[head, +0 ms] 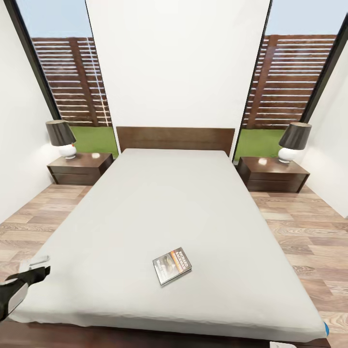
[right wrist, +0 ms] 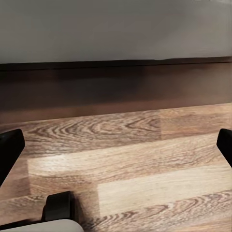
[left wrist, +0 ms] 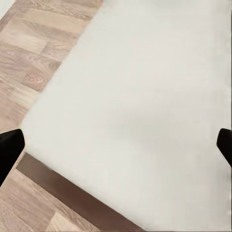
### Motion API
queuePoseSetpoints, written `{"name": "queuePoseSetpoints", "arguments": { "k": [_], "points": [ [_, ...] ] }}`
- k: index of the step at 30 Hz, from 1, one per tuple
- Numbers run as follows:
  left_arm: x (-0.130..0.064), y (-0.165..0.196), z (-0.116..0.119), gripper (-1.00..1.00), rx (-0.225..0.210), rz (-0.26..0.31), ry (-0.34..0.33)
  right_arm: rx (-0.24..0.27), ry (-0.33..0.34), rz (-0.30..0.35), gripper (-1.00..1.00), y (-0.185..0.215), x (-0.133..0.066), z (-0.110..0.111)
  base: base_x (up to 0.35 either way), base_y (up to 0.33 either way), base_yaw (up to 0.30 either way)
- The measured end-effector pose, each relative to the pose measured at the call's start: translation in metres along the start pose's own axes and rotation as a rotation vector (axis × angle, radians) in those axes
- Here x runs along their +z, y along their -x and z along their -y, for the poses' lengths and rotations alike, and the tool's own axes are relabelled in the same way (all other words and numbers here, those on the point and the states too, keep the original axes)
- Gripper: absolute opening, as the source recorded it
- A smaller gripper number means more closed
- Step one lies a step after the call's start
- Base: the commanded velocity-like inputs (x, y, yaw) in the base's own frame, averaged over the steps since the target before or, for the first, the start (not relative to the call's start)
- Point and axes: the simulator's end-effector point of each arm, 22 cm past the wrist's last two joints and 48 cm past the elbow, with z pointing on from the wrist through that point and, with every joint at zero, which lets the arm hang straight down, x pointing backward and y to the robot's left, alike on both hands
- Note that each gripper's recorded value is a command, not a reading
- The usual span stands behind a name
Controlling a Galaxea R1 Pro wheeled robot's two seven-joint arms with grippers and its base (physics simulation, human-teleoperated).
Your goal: In the bedroom, move the book from the bed onto either nightstand, and place the two sandals side by side next to the bed.
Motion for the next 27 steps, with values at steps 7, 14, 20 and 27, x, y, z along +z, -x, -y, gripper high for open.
{"name": "queuePoseSetpoints", "arguments": {
  "k": [7,14,20,27],
  "points": [
    [-0.01,0.026,0.135,1.0,-0.022,-0.026,-0.189,-0.002,-0.005,0.001,1.0,0.0,0.0,0.003,0.0,0.0,0.0],
    [-0.053,0.018,0.289,1.0,0.079,-0.041,-0.388,-0.003,-0.01,-0.001,1.0,-0.001,0.0,0.005,0.0,0.0,0.0],
    [-0.089,0.012,0.368,1.0,0.143,-0.03,-0.488,-0.004,-0.014,-0.003,1.0,-0.003,0.0,0.006,0.0,0.0,0.0],
    [-0.107,0.021,0.401,1.0,0.159,-0.009,-0.524,-0.002,-0.016,-0.007,1.0,-0.006,-0.001,0.007,0.0,0.0,0.0]
  ]
}}
